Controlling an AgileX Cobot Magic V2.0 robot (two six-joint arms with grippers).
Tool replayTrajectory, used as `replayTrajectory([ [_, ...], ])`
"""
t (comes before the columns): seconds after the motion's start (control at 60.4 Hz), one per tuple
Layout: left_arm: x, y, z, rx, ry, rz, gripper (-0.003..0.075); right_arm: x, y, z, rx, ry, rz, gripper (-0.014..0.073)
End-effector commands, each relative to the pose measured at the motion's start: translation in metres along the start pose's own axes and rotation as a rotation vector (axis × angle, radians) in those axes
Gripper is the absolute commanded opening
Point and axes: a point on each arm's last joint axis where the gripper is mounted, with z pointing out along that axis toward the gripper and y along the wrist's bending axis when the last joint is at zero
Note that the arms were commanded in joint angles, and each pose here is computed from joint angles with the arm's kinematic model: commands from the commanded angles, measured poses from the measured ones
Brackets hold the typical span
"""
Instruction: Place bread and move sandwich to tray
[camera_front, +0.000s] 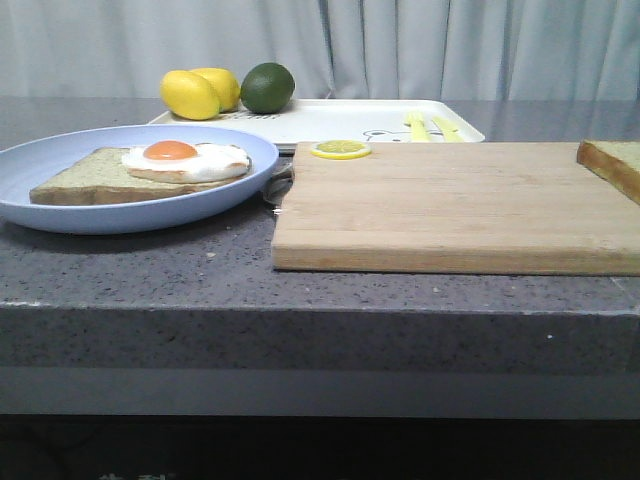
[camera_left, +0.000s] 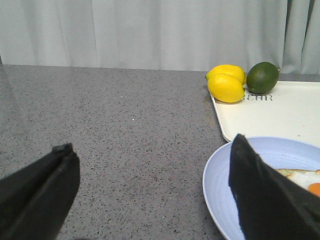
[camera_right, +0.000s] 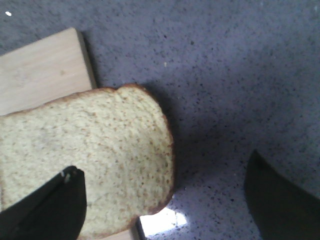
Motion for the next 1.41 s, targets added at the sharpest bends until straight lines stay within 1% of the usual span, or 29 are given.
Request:
replayTrajectory([
  [0.0, -0.02, 0.0, -0.001, -0.004, -0.118, -0.006, 0.0599, -0.018, -0.002, 0.005, -0.022, -0.005, -0.003, 0.0645],
  [0.099, -0.02, 0.0, -0.001, -0.004, -0.118, -0.006, 0.0599, -0.024, -0.002, 0.02, -0.076, 0.047, -0.023, 0.0645],
  [0.232, -0.02, 0.0, -0.001, -0.004, -0.118, -0.006, 0.0599, -0.031, -0.006, 0.034, -0.165, 0.084, -0.016, 0.0645],
  [0.447, -0.02, 0.0, -0.001, -0.004, -0.118, -0.006, 0.0599, -0.036, -0.021, 0.056, -0.23, 0.15, 0.021, 0.0645],
  [0.645, -0.02, 0.0, -0.001, -0.004, -0.118, -0.006, 0.0599, -0.034, -0.015, 0.067, -0.338, 0.197, 0.008, 0.0645],
  [0.745, -0.02, 0.0, -0.001, -0.004, -0.118, -0.006, 0.0599, -0.032, -0.013, 0.07, -0.368, 0.23, 0.01, 0.0645],
  [0.893, -0.02, 0.0, -0.001, -0.004, -0.118, -0.006, 0.0599, -0.029, -0.014, 0.074, -0.375, 0.259, 0.013, 0.0638],
  [0.943, -0.02, 0.0, -0.001, -0.004, -0.118, -0.006, 0.0599, -0.029, -0.013, 0.075, -0.379, 0.263, 0.015, 0.0602],
  [0.976, -0.02, 0.0, -0.001, -0.004, -0.118, -0.006, 0.0599, -0.029, -0.013, 0.074, -0.382, 0.263, 0.018, 0.0548],
  [1.075, -0.02, 0.0, -0.001, -0.004, -0.118, -0.006, 0.0599, -0.03, -0.012, 0.073, -0.388, 0.262, 0.018, 0.0307],
  [1.092, -0.02, 0.0, -0.001, -0.004, -0.118, -0.006, 0.0599, -0.03, -0.012, 0.073, -0.388, 0.263, 0.018, 0.0262],
  [1.109, -0.02, 0.0, -0.001, -0.004, -0.118, -0.006, 0.0599, -0.03, -0.012, 0.072, -0.39, 0.263, 0.017, 0.0195],
  [1.142, -0.02, 0.0, -0.001, -0.004, -0.118, -0.006, 0.0599, -0.03, -0.012, 0.071, -0.393, 0.264, 0.016, 0.0107],
  [1.191, -0.02, 0.0, -0.001, -0.004, -0.118, -0.006, 0.0599, -0.03, -0.011, 0.069, -0.398, 0.268, 0.016, -0.001],
  [1.224, -0.02, 0.0, -0.001, -0.004, -0.118, -0.006, 0.0599, -0.03, -0.01, 0.066, -0.403, 0.263, 0.018, -0.0074],
  [1.274, -0.02, 0.0, -0.001, -0.004, -0.118, -0.006, 0.0599, -0.031, -0.008, 0.062, -0.412, 0.249, 0.021, -0.0059],
  [1.39, -0.02, 0.0, -0.001, -0.004, -0.118, -0.006, 0.0599, -0.034, -0.001, 0.042, -0.453, 0.193, 0.031, -0.0058],
])
